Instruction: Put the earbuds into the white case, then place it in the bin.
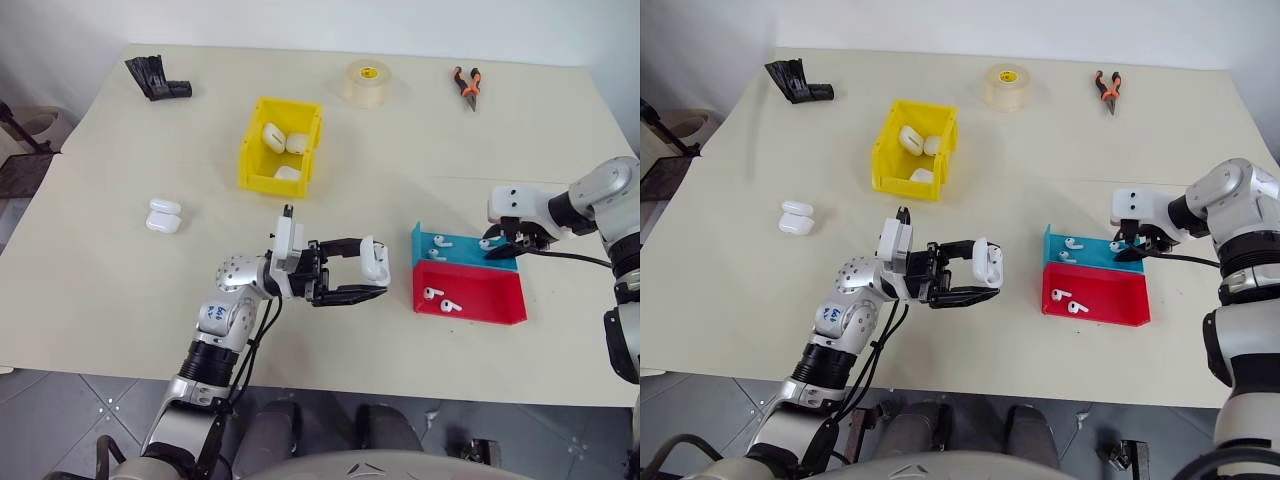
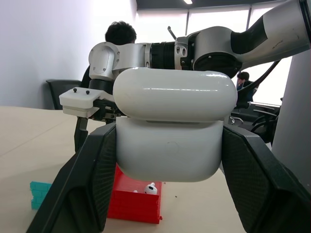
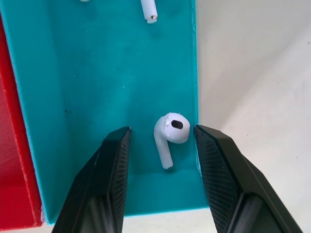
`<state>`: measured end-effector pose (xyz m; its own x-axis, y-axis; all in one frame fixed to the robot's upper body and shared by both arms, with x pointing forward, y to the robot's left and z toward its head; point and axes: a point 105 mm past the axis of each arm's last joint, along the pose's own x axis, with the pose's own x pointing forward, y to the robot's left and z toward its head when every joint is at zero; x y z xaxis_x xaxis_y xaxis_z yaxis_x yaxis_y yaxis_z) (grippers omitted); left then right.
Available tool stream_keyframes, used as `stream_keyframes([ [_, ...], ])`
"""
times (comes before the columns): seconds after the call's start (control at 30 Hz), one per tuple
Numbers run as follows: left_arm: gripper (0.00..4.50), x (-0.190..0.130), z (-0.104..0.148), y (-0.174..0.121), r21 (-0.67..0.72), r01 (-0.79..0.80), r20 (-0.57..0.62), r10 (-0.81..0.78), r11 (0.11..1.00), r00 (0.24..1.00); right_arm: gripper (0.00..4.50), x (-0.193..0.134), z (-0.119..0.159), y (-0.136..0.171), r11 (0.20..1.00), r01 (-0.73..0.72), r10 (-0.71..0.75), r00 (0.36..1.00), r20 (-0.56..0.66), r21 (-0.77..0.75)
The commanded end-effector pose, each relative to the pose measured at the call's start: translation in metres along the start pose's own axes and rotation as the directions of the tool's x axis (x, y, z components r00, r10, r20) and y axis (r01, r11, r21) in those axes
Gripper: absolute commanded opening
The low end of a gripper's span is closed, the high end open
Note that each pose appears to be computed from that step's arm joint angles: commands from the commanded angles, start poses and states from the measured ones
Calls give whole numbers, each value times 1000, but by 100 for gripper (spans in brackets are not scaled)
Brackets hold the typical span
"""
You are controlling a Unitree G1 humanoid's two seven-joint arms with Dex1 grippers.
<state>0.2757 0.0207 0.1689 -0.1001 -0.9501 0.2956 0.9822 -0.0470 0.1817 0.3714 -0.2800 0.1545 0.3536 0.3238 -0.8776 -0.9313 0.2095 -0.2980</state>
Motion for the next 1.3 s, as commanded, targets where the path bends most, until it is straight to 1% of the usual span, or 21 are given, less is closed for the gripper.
stream_keyframes([
  [0.03,279,7,13,-4,48,39,28,-40,998,999,195,-5,2,-3,1000,22,-22,1000,22,3],
  [0.1,279,7,13,-4,48,39,27,-41,998,999,158,-4,2,-3,1000,22,-22,999,26,7],
  [0.2,279,7,13,-4,48,40,25,-41,998,999,58,-1,3,-3,1000,26,-26,999,39,12],
  [0.23,279,7,13,-4,49,40,25,-42,998,999,52,-1,3,-3,1000,28,-28,999,45,14],
  [0.5,279,7,14,-5,45,44,23,-45,998,999,52,-2,4,-3,999,45,-47,996,75,21],
  [0.57,279,7,14,-5,44,46,23,-47,998,999,52,-12,14,-8,996,82,-85,986,142,26],
  [0.63,279,7,14,-5,43,48,22,-49,998,999,52,-30,31,-13,993,116,-120,956,268,33],
  [0.73,279,5,14,-4,39,52,19,-53,998,998,52,-58,53,-12,990,136,-140,887,441,41],
  [0.8,279,5,14,-4,34,58,15,-58,998,998,52,-72,61,-3,991,125,-134,842,522,54],
  [0.87,279,6,14,-2,30,62,11,-62,998,998,52,-84,72,11,992,93,-127,770,625,87],
  [0.9,279,6,14,-2,30,63,9,-63,998,998,52,-87,76,17,991,77,-128,742,658,106],
  [1.0,279,9,16,3,27,57,15,-57,998,998,52,-96,94,36,985,16,-148,612,777,174],
  [1.07,279,12,17,6,18,57,18,-57,998,998,52,-93,115,61,980,-39,-158,451,878,197],
  [1.1,279,14,18,8,15,60,20,-60,998,998,52,-92,121,71,971,-86,-175,387,906,224],
  [1.17,279,15,18,9,11,67,16,-68,998,998,52,-89,130,86,954,-169,-186,314,931,248],
  [1.3,279,15,19,11,10,75,5,-75,997,997,52,-82,151,117,923,-324,-141,220,965,208],
])
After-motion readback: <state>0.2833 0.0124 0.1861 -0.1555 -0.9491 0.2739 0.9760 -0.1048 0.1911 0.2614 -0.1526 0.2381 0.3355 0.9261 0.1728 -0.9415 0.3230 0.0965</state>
